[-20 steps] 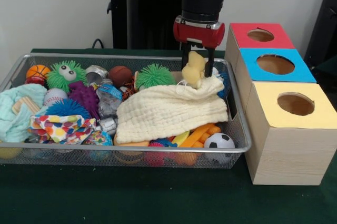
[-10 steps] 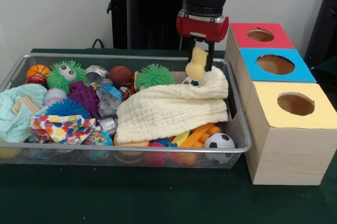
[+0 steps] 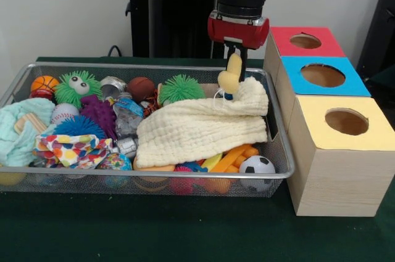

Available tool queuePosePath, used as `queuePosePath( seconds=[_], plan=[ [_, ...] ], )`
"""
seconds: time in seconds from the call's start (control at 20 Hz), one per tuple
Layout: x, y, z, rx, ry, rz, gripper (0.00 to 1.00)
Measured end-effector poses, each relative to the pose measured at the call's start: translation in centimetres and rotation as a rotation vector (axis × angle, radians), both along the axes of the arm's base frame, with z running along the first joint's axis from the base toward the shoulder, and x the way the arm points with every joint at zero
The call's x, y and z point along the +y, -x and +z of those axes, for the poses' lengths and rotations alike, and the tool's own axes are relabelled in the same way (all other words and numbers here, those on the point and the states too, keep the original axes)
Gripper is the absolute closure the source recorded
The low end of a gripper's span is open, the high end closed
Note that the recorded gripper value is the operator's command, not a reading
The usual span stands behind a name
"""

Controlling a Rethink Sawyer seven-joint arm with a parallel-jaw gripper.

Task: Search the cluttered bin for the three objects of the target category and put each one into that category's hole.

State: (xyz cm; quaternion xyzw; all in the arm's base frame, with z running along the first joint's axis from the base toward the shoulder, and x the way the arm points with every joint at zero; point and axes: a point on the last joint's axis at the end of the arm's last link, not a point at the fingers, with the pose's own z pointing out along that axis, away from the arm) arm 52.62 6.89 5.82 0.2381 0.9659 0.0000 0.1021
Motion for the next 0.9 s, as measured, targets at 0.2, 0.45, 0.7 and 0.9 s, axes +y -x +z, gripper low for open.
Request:
queuePosePath(
  seconds=[0.2, 0.45, 0.7, 0.9],
  plan=[
    [-0.1, 0.0, 0.0, 0.000, -0.004, -0.003, 1.00],
    [-0.1, -0.1, 0.6, 0.014, -0.058, -0.035, 1.00],
    [0.2, 1.0, 2.4, 0.114, -0.153, -0.100, 1.00],
    [0.7, 2.1, 3.2, 0.200, -0.205, -0.122, 1.00]
  ],
)
